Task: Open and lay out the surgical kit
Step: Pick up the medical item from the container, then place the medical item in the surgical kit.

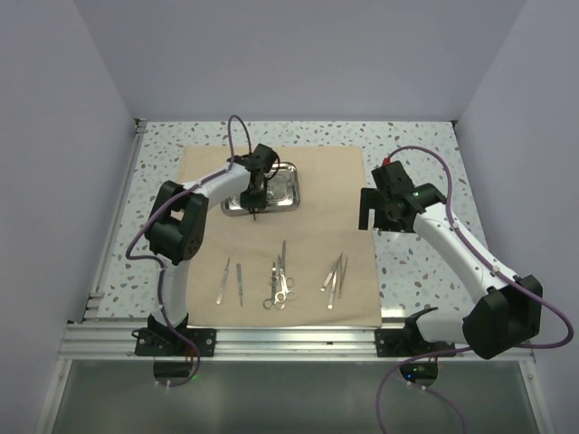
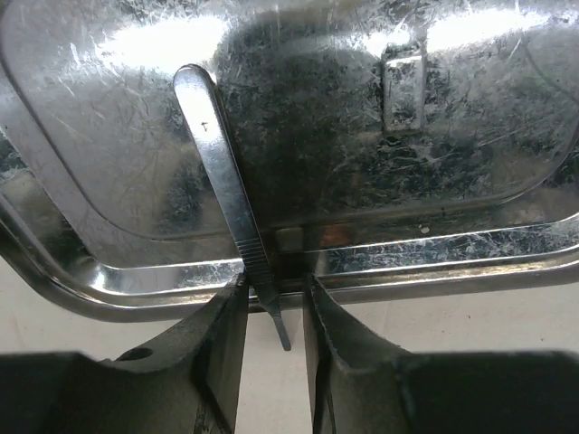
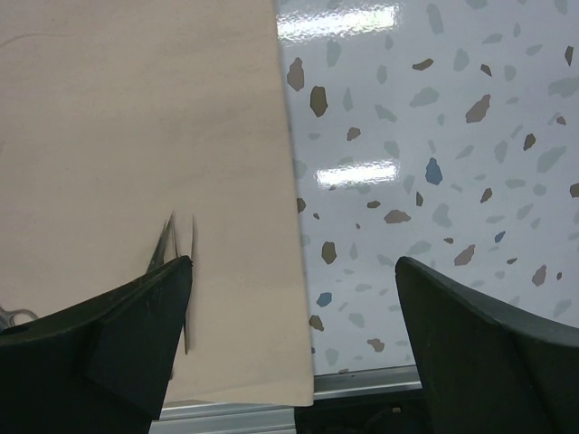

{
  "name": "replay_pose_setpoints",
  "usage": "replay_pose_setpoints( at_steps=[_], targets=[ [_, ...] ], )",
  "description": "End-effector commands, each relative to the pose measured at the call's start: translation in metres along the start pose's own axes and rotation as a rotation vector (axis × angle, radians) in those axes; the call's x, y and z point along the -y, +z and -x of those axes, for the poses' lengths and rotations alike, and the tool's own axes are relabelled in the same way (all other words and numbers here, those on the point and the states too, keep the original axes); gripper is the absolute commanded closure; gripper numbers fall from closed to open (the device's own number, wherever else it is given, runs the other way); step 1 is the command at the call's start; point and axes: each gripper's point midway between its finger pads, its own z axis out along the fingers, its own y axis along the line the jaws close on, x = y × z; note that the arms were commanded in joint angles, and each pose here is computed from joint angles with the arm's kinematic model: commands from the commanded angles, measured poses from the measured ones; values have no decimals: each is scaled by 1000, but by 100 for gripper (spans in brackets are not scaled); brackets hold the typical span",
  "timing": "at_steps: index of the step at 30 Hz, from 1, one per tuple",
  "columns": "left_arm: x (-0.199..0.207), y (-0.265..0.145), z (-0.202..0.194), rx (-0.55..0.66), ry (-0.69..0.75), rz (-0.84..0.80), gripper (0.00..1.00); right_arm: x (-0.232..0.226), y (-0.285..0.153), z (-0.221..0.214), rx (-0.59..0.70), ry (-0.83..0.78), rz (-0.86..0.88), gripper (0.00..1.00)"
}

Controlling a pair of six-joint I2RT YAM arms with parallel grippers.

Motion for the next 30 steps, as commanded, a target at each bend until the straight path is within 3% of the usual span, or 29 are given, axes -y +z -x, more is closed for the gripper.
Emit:
replay_pose_setpoints(
  at_steps=[1, 8, 13, 19, 22, 23, 24, 30],
  targets=[
    [-1, 15, -3, -5, -28, 1, 71, 1, -3, 6, 22, 22, 1, 2],
    [-4, 12, 5, 5, -25, 3, 100, -1, -6, 10, 28, 24, 6, 2],
    [-9, -15, 25, 60, -16, 7, 100, -4, -8, 17, 44, 33, 19, 2],
    [-22, -88, 56, 175, -14, 4, 100, -10, -13, 28, 69, 39, 45, 2],
    [-24, -122, 35, 204, -40, -70, 100, -13, -14, 32, 80, 39, 57, 2],
    [-28, -115, 9, 160, -35, -69, 100, -14, -14, 32, 81, 40, 61, 1],
    [-28, -137, 3, 205, -45, -103, 100, -16, -13, 32, 80, 42, 71, 2],
    [-37, -136, -113, 97, -100, -163, 100, -22, -4, 20, 45, 40, 106, 2]
  ],
)
